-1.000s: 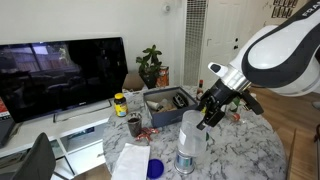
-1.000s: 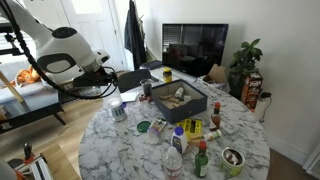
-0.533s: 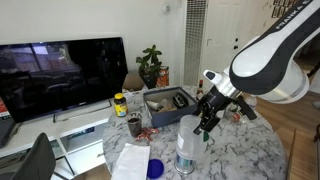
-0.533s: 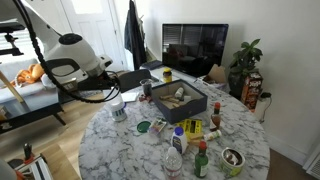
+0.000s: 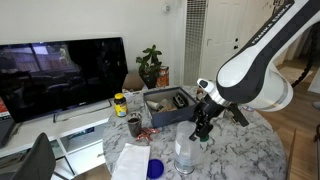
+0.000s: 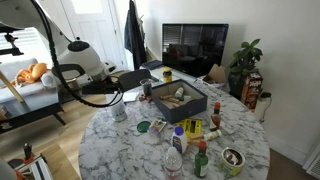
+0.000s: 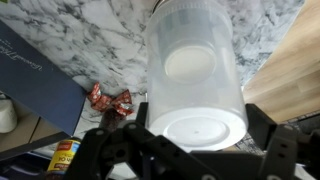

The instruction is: Turn the silver cup over and turn the plastic cup over and then put it on the silver cup

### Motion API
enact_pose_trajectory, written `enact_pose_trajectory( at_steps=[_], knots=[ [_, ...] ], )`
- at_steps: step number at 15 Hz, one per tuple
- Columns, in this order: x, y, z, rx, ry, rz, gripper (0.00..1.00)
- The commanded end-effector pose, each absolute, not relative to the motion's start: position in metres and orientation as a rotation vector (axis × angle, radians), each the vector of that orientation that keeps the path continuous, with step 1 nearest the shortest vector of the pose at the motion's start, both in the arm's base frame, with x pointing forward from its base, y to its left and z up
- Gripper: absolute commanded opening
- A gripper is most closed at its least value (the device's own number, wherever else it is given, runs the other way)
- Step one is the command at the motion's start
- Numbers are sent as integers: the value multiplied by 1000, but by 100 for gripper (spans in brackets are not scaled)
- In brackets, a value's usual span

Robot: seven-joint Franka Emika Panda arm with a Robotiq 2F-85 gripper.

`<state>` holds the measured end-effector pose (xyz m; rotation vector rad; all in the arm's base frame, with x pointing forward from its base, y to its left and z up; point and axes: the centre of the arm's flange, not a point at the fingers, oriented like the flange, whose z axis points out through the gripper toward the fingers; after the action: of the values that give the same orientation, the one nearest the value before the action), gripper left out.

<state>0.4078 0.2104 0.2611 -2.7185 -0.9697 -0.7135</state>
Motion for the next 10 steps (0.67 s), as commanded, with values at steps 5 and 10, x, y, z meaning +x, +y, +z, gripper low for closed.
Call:
enact_pose_trajectory(
  at_steps=[5, 10],
  knots=[
    [407, 209, 249, -2722, -948, -691, 100],
    [404, 208, 257, -2710, -890, -575, 100]
  ],
)
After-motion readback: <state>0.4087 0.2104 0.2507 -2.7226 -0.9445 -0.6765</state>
